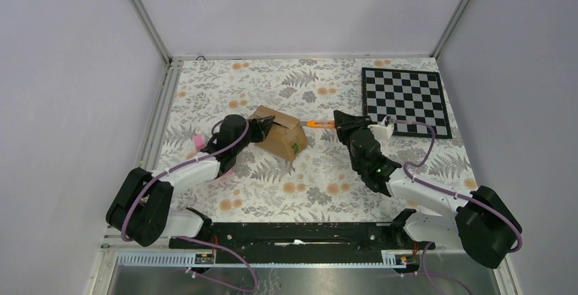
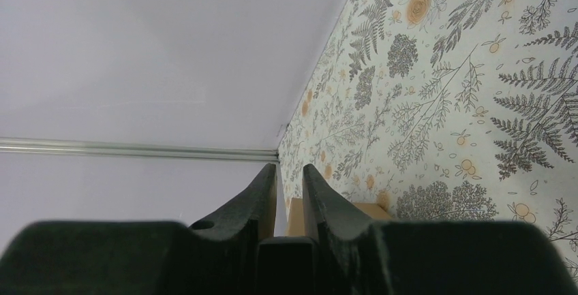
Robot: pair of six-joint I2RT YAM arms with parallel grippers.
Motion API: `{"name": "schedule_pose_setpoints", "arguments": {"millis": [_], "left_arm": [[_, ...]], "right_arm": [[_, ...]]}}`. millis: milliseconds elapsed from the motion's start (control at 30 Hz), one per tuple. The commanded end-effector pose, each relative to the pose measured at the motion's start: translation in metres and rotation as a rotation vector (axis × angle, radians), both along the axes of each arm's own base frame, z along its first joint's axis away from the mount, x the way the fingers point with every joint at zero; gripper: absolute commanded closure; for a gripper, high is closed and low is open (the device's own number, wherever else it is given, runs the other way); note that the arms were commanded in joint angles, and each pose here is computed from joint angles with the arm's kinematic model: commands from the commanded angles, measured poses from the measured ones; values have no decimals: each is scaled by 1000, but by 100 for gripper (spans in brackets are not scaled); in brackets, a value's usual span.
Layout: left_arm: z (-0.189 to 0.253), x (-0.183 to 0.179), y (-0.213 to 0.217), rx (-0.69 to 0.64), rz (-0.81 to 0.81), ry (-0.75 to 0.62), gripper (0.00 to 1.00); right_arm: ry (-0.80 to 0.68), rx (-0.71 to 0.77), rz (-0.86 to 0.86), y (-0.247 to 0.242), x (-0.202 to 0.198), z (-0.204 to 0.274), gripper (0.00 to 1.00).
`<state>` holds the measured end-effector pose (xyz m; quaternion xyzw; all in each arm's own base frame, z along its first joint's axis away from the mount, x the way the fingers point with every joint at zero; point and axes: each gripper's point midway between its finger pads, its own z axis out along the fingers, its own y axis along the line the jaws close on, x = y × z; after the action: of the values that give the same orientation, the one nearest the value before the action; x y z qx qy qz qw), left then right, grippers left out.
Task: Unpack the express box
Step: Cut the express box at the center of the board.
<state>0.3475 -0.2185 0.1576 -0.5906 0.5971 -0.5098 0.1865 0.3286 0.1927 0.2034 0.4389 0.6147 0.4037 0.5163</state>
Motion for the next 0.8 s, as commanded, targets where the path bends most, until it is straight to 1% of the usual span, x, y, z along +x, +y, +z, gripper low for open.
{"name": "schedule_pose_setpoints", "arguments": {"millis": [0,333,467,767], "left_arm": [[15,7,2,-78,47,-34,100],[14,6,0,-92,41,-33,100],[14,5,0,-101,41,-28,100],[9,2,0,-107,38,-16,100]], "right_arm": [[-52,78,-37,-6,6,22,100],[-58,86,-26,-6,6,23,100],[-83,92,-14,-4,6,27,100],[-71,85,3,-1,6,21,100]]}}
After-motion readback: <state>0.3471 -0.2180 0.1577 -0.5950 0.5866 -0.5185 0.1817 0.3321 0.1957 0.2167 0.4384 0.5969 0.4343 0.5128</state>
